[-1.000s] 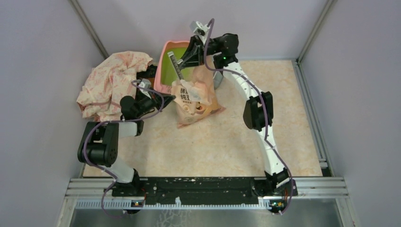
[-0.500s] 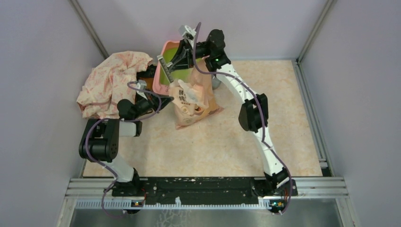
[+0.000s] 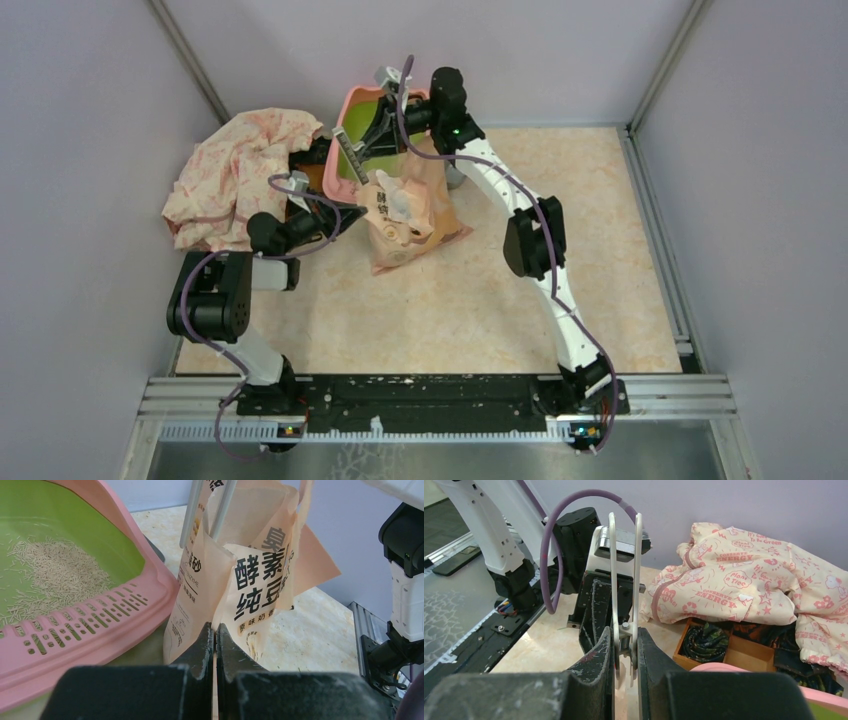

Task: Fill the litter box with clean litter
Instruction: Clamp the cat litter bag at the center of the board.

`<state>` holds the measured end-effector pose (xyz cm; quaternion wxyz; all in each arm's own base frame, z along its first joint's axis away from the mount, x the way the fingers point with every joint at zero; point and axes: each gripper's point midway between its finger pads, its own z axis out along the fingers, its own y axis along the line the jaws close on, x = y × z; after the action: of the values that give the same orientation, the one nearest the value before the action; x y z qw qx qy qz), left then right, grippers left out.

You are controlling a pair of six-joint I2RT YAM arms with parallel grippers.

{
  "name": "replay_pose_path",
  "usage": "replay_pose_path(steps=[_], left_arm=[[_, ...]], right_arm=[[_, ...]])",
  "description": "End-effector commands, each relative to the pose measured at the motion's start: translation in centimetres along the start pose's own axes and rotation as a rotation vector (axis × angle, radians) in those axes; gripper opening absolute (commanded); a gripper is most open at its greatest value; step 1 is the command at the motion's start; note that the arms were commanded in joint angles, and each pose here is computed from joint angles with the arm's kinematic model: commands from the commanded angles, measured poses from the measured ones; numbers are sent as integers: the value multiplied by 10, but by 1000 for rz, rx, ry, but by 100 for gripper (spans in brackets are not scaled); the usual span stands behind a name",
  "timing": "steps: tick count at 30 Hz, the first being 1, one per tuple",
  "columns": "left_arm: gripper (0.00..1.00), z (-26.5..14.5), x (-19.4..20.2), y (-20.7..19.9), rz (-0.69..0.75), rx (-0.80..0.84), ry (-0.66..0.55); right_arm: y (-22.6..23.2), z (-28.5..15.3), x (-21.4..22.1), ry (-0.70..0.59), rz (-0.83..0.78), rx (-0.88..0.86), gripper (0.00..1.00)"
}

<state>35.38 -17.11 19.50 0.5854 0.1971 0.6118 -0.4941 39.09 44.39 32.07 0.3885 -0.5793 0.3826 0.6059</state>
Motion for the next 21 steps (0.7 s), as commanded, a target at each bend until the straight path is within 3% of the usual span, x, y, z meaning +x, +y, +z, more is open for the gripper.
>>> replay_pose_path(steps=[1, 21], left_arm=[[0, -3, -13, -17, 76, 61, -28], [0, -3, -14, -23, 65, 81, -45]], right_arm=[[12, 4, -14, 2, -38, -35, 0], [39, -1, -46, 0, -58, -97, 0]])
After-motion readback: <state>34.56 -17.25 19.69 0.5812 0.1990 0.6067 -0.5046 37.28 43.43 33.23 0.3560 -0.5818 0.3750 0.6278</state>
